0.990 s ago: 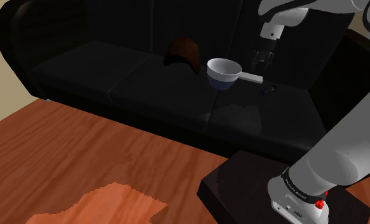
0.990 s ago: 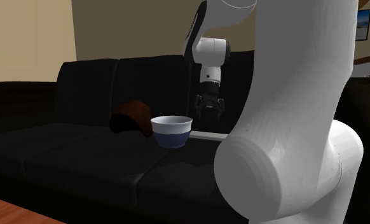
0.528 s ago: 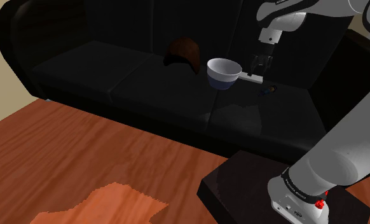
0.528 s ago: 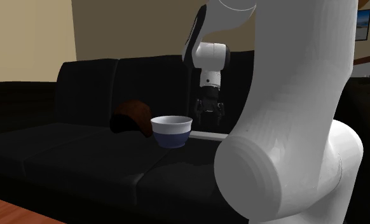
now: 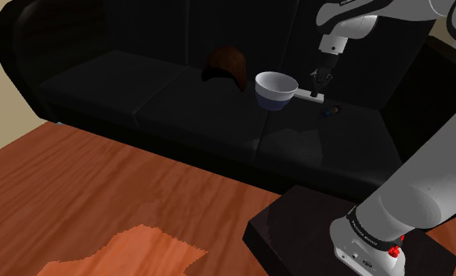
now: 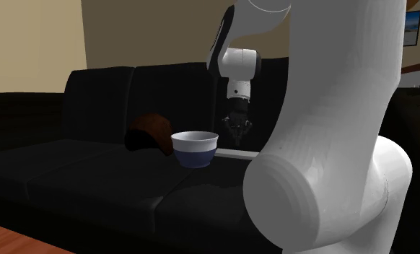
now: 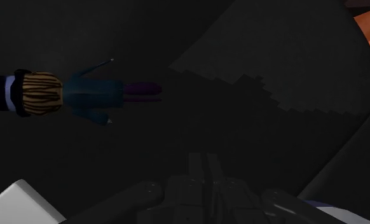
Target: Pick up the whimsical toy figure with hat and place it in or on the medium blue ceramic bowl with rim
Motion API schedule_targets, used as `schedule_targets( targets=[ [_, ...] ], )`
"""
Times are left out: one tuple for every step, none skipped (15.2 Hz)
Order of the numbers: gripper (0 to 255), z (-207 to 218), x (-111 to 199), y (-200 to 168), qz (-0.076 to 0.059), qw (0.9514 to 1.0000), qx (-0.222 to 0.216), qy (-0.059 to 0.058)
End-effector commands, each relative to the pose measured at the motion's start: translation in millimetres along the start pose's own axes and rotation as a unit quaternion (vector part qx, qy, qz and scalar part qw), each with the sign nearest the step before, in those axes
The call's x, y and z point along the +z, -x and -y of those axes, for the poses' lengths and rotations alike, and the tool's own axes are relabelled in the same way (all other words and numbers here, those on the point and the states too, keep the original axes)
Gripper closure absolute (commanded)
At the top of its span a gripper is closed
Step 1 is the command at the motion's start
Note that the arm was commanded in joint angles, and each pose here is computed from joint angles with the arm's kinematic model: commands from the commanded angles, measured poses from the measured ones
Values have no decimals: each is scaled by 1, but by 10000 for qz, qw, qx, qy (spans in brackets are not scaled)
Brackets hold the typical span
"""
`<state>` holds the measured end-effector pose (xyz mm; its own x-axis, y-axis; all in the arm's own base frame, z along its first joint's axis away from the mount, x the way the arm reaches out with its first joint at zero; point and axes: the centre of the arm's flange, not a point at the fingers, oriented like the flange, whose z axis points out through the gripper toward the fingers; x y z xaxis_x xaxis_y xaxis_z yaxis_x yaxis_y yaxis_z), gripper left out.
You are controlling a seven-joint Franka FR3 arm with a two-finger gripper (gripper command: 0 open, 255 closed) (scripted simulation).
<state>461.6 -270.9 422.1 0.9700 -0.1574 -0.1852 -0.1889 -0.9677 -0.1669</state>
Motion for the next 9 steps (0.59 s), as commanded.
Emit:
schedule_targets(
  targets=[
    [255,0,0,0,0,10000,0,0],
    [255,0,0,0,0,10000,0,0],
    [255,0,0,0,0,10000,0,0],
    [255,0,0,0,0,10000,0,0],
    [255,0,0,0,0,10000,0,0],
    [0,0,0,0,0,10000,0,0],
    [0,-8,6,6,-213,9977,630,107],
    [0,-15,13,13,-426,9909,1257,214],
    [0,-21,20,21,-636,9796,1878,320]
  ],
)
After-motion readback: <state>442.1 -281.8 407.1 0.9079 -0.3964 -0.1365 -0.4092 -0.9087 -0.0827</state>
